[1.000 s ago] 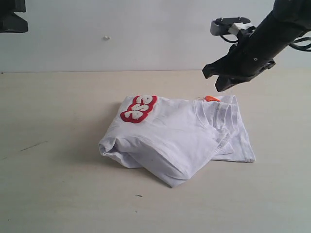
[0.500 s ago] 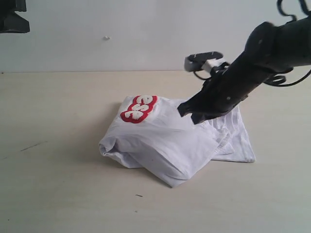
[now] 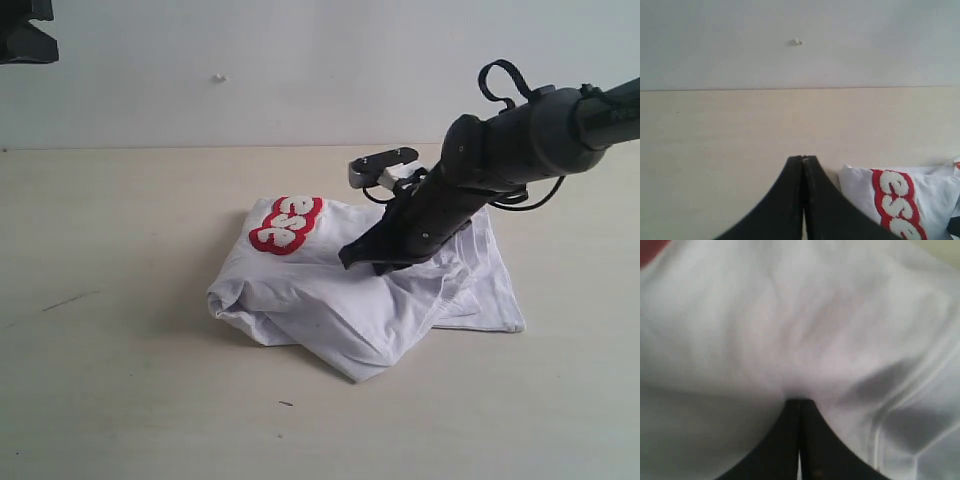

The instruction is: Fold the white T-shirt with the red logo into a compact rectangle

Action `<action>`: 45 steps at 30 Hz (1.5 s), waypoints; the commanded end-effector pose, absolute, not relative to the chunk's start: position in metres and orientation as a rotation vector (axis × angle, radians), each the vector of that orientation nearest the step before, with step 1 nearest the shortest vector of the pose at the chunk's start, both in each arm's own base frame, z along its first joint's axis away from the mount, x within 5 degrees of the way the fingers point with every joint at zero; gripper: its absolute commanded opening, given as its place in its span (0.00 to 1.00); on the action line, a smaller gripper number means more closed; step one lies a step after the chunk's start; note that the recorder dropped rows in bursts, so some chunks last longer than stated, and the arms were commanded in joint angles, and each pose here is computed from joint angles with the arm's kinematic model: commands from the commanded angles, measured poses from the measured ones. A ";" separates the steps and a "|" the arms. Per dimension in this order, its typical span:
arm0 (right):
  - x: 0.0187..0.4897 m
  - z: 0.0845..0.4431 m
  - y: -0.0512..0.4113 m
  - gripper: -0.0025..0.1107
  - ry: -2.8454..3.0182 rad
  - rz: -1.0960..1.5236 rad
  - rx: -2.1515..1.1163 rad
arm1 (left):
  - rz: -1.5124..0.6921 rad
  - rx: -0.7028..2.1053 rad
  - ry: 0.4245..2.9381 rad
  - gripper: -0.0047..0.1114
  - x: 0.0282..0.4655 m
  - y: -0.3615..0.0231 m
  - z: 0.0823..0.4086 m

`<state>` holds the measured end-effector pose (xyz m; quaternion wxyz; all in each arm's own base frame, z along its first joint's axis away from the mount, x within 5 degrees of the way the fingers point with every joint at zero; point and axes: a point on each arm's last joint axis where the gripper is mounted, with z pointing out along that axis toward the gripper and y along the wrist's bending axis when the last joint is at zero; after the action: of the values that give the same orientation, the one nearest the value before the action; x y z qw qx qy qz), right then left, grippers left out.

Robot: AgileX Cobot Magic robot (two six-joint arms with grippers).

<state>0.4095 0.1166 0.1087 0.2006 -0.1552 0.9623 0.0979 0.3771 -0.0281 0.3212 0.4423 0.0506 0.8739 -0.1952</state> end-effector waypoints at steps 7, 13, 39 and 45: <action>0.431 0.137 0.124 0.02 2.655 0.290 -0.478 | -0.462 0.123 2.133 0.04 0.377 -0.028 0.326; 0.421 0.173 0.121 0.02 2.619 0.297 -0.496 | -0.490 0.189 2.159 0.04 0.374 -0.034 0.324; 0.417 0.133 0.029 0.02 2.713 0.397 -0.147 | -0.629 1.065 2.574 0.04 0.355 -0.239 0.148; 0.431 0.119 0.008 0.02 2.681 0.141 -0.074 | -0.608 1.024 2.432 0.04 0.356 -0.238 0.194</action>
<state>0.4217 0.0189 0.1188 0.2043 -0.0420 0.9738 0.0904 0.3562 -0.2370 0.1756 0.1830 0.3720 0.8833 -0.2190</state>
